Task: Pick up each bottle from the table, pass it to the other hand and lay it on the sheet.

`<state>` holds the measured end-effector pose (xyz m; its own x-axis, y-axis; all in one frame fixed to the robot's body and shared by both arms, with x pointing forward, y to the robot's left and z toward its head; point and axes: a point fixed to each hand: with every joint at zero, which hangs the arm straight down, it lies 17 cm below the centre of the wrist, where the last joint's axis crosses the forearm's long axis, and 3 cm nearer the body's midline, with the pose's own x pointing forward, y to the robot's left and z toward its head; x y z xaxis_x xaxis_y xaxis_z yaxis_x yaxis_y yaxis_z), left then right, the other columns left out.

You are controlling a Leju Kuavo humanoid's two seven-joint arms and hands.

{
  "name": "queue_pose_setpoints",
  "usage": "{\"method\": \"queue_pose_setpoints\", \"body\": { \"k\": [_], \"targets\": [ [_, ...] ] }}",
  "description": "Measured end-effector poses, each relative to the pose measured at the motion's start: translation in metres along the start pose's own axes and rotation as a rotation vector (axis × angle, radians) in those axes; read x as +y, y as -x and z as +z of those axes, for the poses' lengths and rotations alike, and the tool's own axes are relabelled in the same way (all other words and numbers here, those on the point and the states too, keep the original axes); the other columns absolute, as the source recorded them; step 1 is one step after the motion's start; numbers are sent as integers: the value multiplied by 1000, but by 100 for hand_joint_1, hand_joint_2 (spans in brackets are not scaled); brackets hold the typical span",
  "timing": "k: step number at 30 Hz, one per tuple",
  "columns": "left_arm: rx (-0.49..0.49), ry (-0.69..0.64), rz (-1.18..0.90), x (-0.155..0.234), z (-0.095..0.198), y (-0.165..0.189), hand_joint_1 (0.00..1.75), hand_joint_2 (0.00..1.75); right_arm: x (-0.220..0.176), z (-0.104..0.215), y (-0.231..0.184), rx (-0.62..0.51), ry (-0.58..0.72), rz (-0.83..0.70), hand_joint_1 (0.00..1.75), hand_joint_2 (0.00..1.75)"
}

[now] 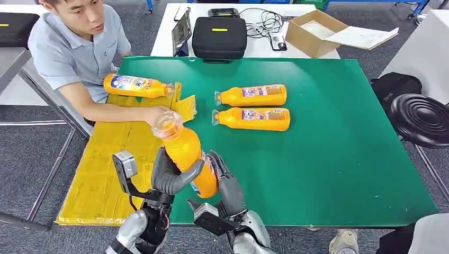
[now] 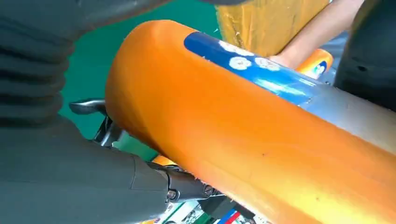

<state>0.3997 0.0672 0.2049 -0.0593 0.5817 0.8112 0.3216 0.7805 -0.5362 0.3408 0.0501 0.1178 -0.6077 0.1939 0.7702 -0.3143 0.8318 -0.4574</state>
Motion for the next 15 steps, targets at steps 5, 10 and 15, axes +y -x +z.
{"method": "queue_pose_setpoints", "body": {
  "k": [5,10,15],
  "targets": [
    [-27,-13,-52,11,-3,-9,175,175,0,1,-1,-4,5,1,0,0],
    [-43,-24,-115,20,-1,-11,175,175,-1,-2,-6,-22,12,5,0,0],
    [-156,-25,-496,40,-2,-31,175,175,-6,0,-3,-19,29,35,0,0]
  ]
}}
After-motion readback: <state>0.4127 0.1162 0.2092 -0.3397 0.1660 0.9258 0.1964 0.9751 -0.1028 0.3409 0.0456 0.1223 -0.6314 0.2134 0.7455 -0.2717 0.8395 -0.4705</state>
